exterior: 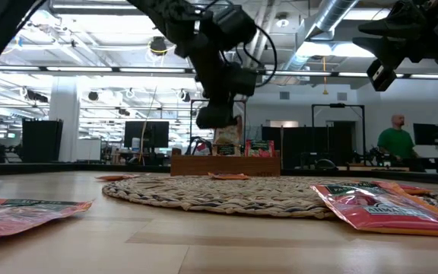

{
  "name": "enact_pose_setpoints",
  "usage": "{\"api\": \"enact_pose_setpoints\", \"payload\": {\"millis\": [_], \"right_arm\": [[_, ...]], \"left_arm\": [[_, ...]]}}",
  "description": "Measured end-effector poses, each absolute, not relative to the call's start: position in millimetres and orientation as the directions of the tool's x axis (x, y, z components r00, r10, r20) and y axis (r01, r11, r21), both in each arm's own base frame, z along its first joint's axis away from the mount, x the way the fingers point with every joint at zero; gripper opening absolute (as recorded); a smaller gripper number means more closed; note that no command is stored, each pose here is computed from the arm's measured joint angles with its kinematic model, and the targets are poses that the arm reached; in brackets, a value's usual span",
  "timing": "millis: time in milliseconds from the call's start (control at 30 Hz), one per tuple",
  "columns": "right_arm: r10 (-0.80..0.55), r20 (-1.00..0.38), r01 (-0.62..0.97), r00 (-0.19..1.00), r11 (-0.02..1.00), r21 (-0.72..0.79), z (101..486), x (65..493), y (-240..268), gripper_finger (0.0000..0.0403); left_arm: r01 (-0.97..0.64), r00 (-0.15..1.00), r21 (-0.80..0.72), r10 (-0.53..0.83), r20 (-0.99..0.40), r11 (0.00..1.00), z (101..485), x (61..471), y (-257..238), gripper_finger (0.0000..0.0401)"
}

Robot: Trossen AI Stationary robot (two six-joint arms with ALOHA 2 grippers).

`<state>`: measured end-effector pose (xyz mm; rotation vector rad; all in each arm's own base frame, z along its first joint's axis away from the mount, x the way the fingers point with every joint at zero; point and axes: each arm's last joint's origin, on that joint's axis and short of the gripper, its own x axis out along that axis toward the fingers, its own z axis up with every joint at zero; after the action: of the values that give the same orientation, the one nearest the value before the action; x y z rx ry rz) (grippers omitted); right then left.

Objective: Pick & Place Tea
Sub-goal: Put the brown tea bag into the middle section of the brown wooden organizer

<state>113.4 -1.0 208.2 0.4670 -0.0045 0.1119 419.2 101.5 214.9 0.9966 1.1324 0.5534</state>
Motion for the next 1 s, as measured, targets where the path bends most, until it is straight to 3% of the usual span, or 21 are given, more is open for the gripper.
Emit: {"api": "enact_pose_setpoints", "payload": {"millis": [267, 700, 1000], "right_arm": [[0.106, 0.03, -0.108, 0.994, 0.887, 0.449, 208, 113, -1, 0.0079], [0.099, 0.027, -0.1, 0.995, 0.887, 0.45, 208, 113, -1, 0.0079], [0.08, 0.021, -0.081, 0.997, 0.889, 0.451, 207, 113, -2, 0.0079]], "left_arm": [[-0.024, 0.355, 0.831, 0.782, -0.512, 0.555, 212, 415, 122, 0.0], [0.055, 0.287, 0.82, 0.778, -0.559, 0.569, 174, 421, 127, 0.0], [-0.013, 0.296, 0.827, 0.792, -0.533, 0.562, 175, 423, 128, 0.0]]}}
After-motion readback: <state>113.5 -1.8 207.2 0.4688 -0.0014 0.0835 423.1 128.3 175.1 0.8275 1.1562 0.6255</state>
